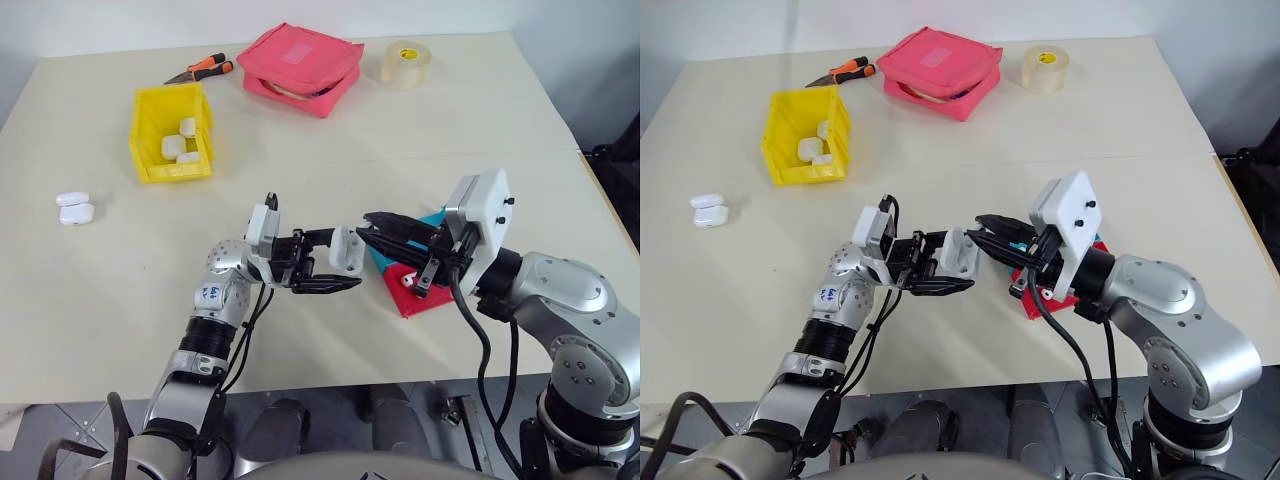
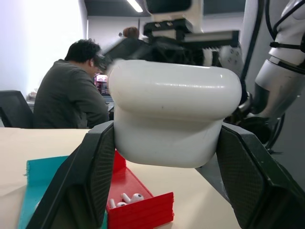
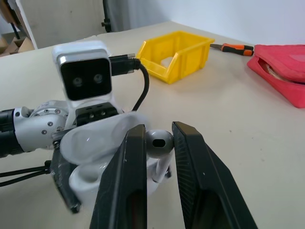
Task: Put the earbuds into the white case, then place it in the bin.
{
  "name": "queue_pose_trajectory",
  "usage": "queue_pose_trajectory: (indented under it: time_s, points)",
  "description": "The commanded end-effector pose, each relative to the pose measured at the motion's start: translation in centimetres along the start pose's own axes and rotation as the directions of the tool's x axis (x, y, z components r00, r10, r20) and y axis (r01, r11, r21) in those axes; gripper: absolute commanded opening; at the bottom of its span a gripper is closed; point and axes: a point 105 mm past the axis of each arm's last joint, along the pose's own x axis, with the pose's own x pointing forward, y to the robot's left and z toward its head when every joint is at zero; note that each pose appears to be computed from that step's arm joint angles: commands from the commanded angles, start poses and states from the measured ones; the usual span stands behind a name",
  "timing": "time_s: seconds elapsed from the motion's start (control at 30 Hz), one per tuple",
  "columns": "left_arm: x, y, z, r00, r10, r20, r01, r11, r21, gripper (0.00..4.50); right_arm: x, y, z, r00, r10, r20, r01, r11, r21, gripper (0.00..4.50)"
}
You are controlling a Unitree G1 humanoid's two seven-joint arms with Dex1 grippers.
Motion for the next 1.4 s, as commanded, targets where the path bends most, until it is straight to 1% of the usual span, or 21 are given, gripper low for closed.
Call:
queue_pose_trajectory:
  time_s: [0.03,0.17,0.37,0.5,0.73,1.07,1.23,1.4]
  points:
    - [0.8,-0.1,0.5,0.999,-0.052,-0.009,0.052,0.998,0.028,2.79,0.6,0.8,0.9,0.998,0.033,0.061,-0.032,0.999,-0.030,0.43]
    - [0.9,0.0,0.5,0.998,-0.057,-0.021,0.058,0.998,0.028,2.79,0.9,0.9,0.5,0.997,0.042,0.062,-0.039,0.998,-0.039,0.43]
    - [1.0,0.2,0.4,0.997,-0.061,-0.045,0.062,0.998,0.029,2.79,1.2,1.0,0.9,0.995,0.058,0.081,-0.053,0.997,-0.060,0.43]
    - [1.1,0.6,0.3,0.998,-0.033,-0.058,0.034,0.999,0.028,2.79,1.2,1.4,0.7,0.994,0.077,0.074,-0.073,0.995,-0.062,0.43]
    - [0.7,0.7,0.2,0.997,-0.010,-0.078,0.012,0.999,0.030,2.79,1.0,1.9,1.4,0.991,0.094,0.092,-0.086,0.993,-0.084,0.43]
    - [0.3,1.2,0.2,0.995,0.038,-0.095,-0.035,0.999,0.033,2.79,0.6,2.3,1.6,0.990,0.106,0.097,-0.098,0.992,-0.082,0.43]
    - [0.6,0.8,0.4,0.996,0.008,-0.088,-0.006,1.000,0.030,2.79,0.8,2.3,0.7,0.990,0.108,0.085,-0.102,0.992,-0.071,0.43]
    - [0.7,0.5,0.5,0.995,-0.019,-0.101,0.022,0.999,0.028,2.79,1.0,1.6,-0.1,0.993,0.089,0.081,-0.083,0.994,-0.074,0.43]
